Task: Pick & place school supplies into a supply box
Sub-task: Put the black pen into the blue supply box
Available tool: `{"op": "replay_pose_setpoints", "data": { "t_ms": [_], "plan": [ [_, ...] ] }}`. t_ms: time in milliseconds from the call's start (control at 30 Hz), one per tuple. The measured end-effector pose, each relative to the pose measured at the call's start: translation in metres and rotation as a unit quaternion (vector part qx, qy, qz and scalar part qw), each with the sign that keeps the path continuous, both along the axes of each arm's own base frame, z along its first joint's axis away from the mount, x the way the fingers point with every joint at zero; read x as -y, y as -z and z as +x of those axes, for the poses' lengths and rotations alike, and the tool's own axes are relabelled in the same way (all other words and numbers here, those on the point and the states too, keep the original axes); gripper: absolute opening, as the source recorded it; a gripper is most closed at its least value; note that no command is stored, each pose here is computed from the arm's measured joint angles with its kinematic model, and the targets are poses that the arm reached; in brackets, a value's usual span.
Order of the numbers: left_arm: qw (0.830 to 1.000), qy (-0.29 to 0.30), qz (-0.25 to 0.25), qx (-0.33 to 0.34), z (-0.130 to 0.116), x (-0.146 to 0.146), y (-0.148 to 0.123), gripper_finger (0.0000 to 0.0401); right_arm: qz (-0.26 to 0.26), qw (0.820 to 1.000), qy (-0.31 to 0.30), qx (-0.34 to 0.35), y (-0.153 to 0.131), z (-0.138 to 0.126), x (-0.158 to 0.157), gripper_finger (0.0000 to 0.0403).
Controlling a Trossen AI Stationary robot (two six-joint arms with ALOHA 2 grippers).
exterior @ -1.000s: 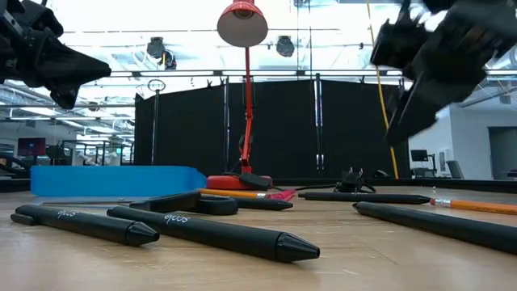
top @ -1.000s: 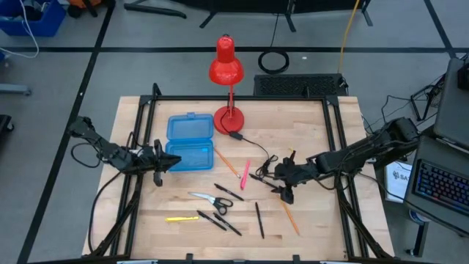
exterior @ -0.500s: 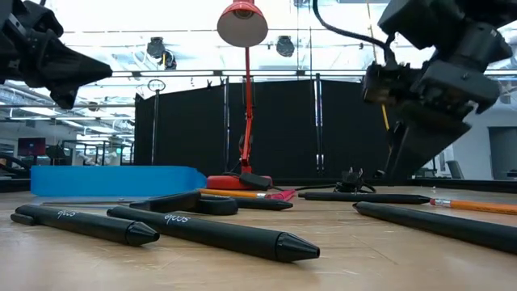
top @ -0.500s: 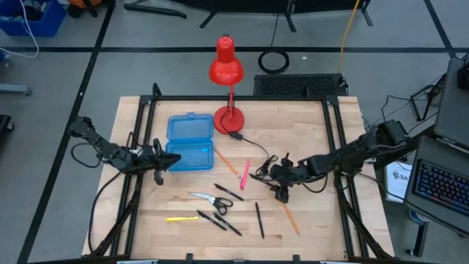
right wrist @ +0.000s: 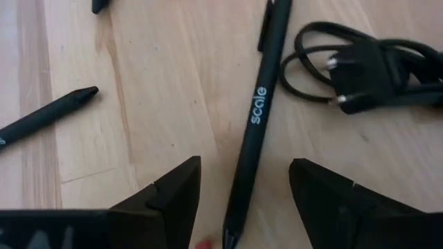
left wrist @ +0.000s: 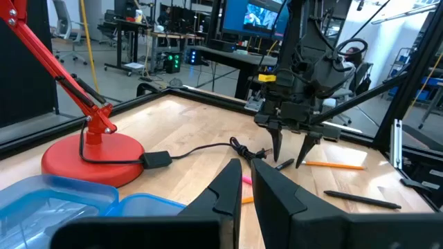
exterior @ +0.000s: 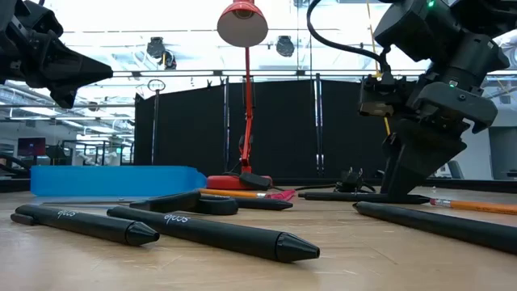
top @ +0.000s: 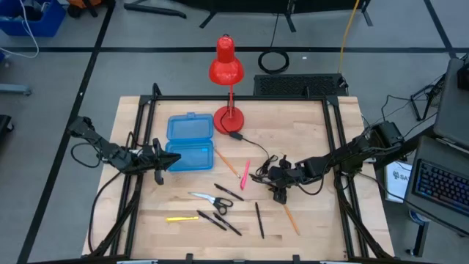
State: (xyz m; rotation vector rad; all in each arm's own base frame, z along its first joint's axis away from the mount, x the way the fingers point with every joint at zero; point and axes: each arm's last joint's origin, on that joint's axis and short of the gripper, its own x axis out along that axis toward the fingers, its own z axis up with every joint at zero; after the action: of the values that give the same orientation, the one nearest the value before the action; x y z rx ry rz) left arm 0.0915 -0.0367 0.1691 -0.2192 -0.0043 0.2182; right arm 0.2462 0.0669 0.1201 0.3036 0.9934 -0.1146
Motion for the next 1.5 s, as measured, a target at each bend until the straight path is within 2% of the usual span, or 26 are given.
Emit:
{"op": "replay_pose_setpoints", "data": {
  "t_ms": [400, 500, 800, 1067, 1267, 1500],
  "plan": [
    [1.0, 0.0, 0.001, -0.002, 0.0, 0.0, 0.0, 0.0037, -0.008, 1.0, -0.002, 0.002, 0.012, 0.006, -0.003, 0.0203],
    [1.0, 0.0, 0.001, -0.002, 0.0, 0.0, 0.0, 0.0037, -0.007, 1.0, -0.001, 0.0, 0.013, 0.006, -0.003, 0.0184],
    [1.0, 0.0, 0.001, -0.002, 0.0, 0.0, 0.0, 0.0037, -0.005, 1.0, -0.002, -0.004, 0.014, 0.005, -0.003, 0.0093],
    [1.0, 0.0, 0.001, -0.002, 0.0, 0.0, 0.0, 0.0037, 0.001, 1.0, -0.007, -0.007, 0.014, 0.005, -0.003, 0.0033],
    [1.0, 0.0, 0.001, -0.002, 0.0, 0.0, 0.001, 0.0037, 0.001, 1.0, -0.008, -0.003, 0.014, 0.006, -0.003, 0.0019],
    [1.0, 0.0, 0.001, -0.002, 0.0, 0.0, 0.001, 0.0037, 0.002, 0.999, -0.023, 0.036, 0.007, 0.01, -0.005, 0.0017]
  ]
}}
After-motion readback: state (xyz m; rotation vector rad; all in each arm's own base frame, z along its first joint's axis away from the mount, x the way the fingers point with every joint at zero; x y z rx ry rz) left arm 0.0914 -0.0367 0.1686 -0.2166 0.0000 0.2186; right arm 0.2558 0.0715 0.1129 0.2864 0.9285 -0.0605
